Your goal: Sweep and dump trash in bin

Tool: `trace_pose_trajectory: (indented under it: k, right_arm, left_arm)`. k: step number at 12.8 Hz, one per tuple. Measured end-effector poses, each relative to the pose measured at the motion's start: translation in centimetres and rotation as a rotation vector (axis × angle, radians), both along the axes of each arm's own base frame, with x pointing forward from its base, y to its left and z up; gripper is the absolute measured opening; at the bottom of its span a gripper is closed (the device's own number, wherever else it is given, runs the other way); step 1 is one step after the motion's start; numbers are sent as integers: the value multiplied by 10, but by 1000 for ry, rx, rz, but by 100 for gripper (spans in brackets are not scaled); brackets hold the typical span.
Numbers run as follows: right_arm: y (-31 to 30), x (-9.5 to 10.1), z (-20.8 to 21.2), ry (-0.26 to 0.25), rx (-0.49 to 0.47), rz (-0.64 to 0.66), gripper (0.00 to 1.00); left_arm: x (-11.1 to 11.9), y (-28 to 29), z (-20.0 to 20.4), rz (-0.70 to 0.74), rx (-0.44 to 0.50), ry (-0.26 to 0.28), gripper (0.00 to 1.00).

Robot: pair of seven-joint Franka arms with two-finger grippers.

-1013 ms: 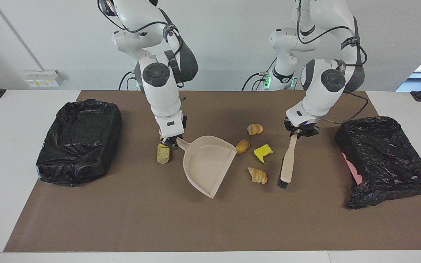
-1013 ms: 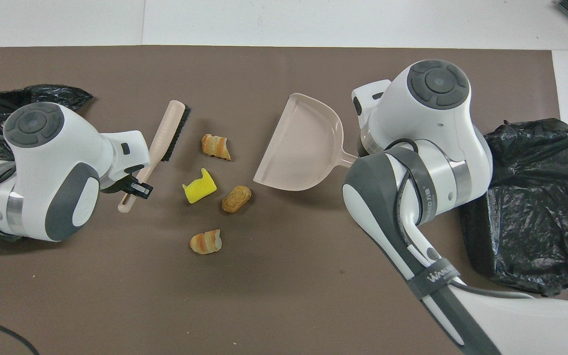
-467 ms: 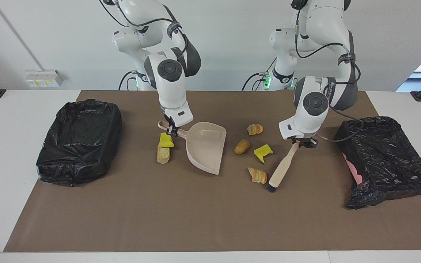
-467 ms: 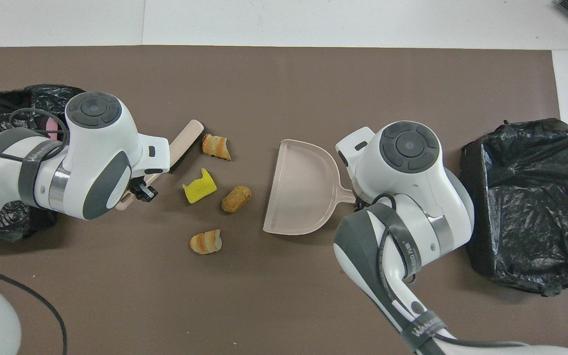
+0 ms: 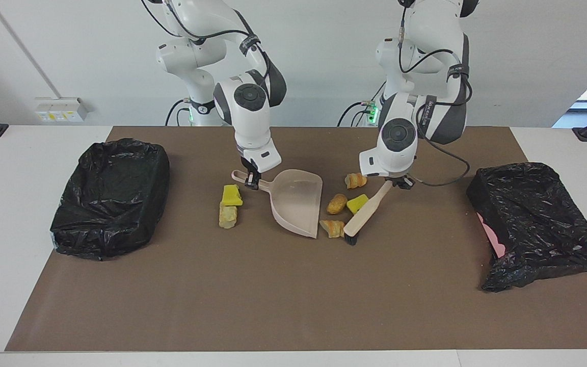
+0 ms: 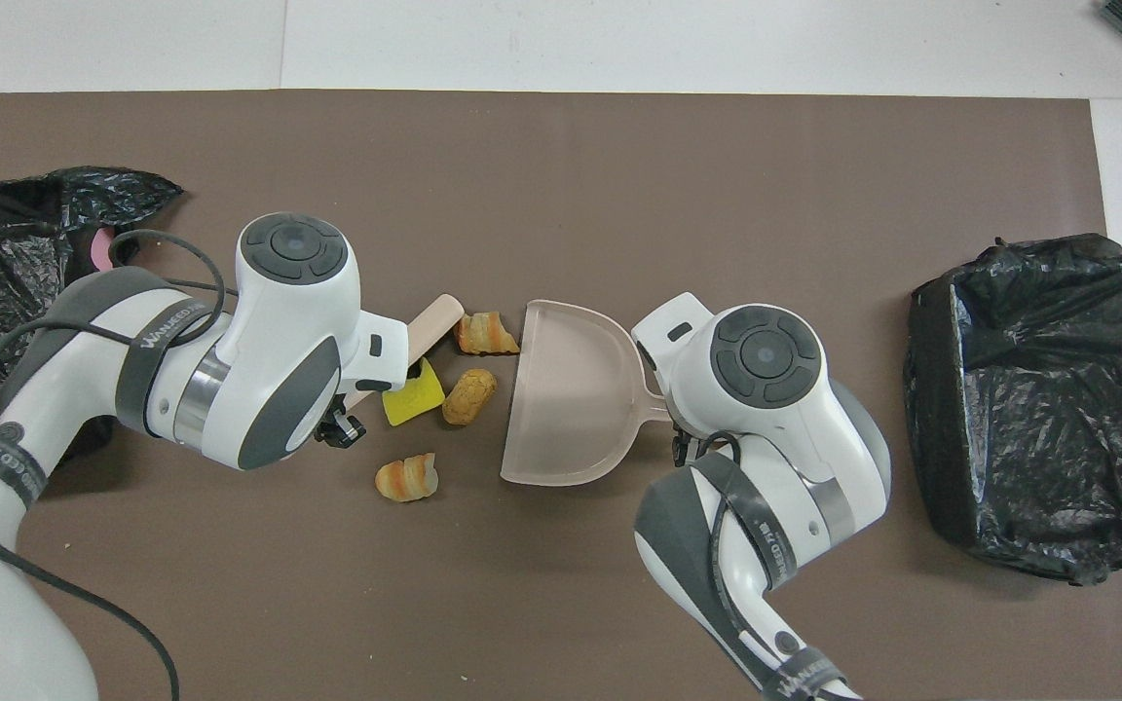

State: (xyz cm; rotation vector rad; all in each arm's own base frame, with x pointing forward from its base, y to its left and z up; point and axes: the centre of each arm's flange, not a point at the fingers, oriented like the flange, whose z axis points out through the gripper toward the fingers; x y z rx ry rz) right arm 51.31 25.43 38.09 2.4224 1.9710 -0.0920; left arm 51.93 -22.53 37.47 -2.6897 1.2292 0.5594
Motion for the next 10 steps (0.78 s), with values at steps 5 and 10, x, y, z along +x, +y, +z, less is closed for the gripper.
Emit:
trace_pose_trajectory:
  k: [5, 10]
  right_arm:
    - [-1, 0, 1, -2, 1, -1, 33]
    - [-2, -2, -1, 9, -5, -2, 33]
  left_arm:
    - [-13, 13, 40, 218, 53, -58, 26]
    - [-58, 24, -3, 625, 39, -122, 26]
